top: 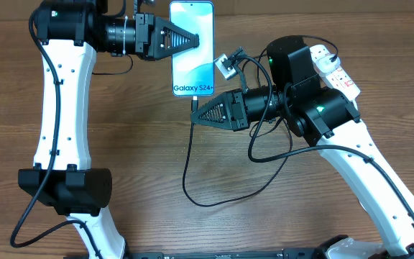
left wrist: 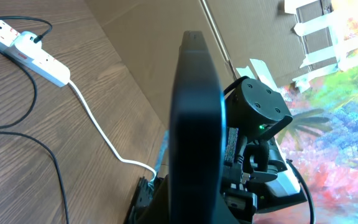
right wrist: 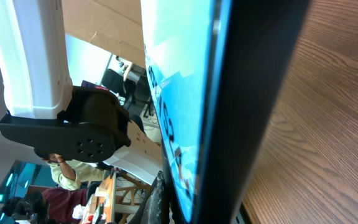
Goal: Plug charger to phone and switch on socket
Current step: 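Hold the plug against the phone's port with the right gripper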
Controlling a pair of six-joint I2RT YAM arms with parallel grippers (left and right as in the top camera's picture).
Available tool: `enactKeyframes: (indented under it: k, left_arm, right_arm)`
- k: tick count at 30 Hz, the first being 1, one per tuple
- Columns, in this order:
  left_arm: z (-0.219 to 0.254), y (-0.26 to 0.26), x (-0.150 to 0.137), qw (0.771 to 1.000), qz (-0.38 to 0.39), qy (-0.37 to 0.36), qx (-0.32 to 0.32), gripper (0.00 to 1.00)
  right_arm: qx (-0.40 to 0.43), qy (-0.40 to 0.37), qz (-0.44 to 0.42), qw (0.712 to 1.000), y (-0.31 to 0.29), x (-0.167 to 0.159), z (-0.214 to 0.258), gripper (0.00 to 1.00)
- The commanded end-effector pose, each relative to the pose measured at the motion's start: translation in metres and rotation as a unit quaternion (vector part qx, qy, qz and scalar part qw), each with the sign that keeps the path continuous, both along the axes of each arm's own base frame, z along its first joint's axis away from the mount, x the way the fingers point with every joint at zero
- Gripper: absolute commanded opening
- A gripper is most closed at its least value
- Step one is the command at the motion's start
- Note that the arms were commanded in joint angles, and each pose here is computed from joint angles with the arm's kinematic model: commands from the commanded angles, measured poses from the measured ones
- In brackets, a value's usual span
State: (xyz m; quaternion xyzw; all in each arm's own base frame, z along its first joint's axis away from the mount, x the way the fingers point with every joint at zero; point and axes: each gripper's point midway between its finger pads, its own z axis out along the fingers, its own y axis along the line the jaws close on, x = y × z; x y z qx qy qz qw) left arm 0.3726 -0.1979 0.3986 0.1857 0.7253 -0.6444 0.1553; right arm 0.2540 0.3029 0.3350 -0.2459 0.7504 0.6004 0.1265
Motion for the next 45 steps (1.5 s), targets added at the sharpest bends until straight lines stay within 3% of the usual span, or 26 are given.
enactKeyframes:
  k: [1,45]
  left_arm:
    - [0.0106,-0.0133,-0.0127,0.999,-0.029,-0.008,-0.023,0.04]
    - [0.0129,-0.0219,-0.0193,0.999,-0.043,0.012,-0.029,0.04]
  right_arm:
    - [0.006,-0.006,0.022,1.000,0.0099,-0.0112,0.0032,0.04]
    - [0.005,-0.004,0.022,1.000,0.0100,-0.0116,0.0028,0.04]
